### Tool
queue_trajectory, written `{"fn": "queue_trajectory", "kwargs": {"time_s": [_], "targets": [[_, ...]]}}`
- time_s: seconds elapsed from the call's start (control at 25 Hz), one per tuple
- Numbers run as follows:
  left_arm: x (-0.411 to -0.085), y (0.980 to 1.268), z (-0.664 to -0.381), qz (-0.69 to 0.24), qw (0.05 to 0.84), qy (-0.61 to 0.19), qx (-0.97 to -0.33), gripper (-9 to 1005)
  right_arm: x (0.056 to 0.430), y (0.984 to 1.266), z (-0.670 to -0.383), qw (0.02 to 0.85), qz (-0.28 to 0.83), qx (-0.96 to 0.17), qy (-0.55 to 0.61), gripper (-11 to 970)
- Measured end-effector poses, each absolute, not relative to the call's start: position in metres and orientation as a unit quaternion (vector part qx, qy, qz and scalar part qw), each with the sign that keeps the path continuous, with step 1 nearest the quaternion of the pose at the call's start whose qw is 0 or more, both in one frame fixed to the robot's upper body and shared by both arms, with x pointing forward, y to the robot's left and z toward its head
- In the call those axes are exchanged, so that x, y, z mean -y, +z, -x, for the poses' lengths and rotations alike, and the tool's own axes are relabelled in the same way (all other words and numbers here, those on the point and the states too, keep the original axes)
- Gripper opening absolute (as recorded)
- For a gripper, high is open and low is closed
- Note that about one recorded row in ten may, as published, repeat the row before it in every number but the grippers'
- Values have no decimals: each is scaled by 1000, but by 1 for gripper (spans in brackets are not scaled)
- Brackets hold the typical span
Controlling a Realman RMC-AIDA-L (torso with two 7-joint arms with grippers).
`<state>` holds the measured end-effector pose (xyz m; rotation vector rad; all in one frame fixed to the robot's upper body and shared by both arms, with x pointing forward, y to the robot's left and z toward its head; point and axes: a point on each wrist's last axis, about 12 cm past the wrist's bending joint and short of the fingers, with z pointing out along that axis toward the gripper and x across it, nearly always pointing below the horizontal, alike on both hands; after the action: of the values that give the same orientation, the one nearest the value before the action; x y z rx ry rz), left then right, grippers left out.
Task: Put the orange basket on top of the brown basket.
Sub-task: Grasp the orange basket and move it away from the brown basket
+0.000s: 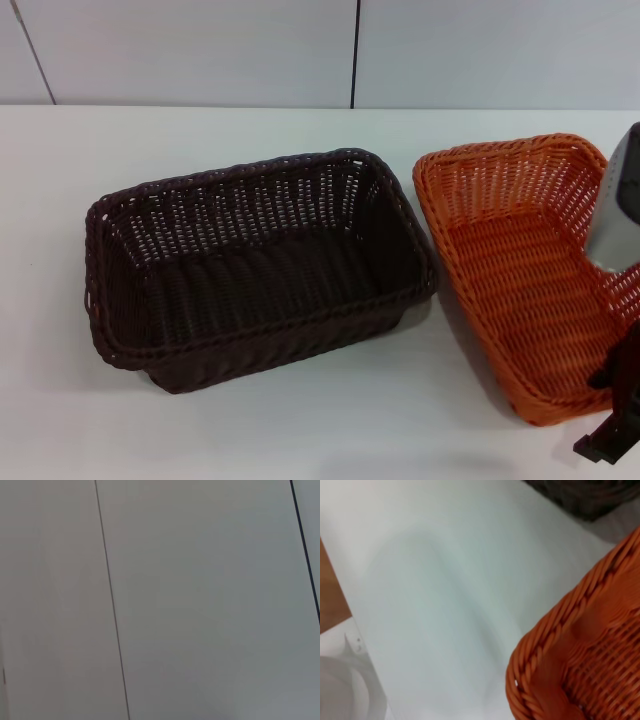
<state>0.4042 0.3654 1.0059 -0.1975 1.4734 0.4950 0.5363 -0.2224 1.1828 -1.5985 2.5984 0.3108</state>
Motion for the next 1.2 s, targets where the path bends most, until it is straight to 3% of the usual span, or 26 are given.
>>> {"fn": "queue_trajectory", "kwargs": {"time_s": [0.32, 0.52, 0.92, 1.2], "targets": [[-367, 1005, -406, 86, 707, 224, -665, 696, 217, 1182, -540, 40, 527, -847, 59, 806], [-369, 1005, -406, 84, 705, 227, -667, 695, 215, 1183, -544, 36, 519, -853, 44, 596], [-369, 1002, -409, 71, 699, 229, -674, 695, 213, 1177, -550, 28, 502, -864, 33, 421], [-371, 1001, -407, 67, 698, 232, -674, 695, 206, 1200, -550, 100, 475, -873, 37, 343]]}}
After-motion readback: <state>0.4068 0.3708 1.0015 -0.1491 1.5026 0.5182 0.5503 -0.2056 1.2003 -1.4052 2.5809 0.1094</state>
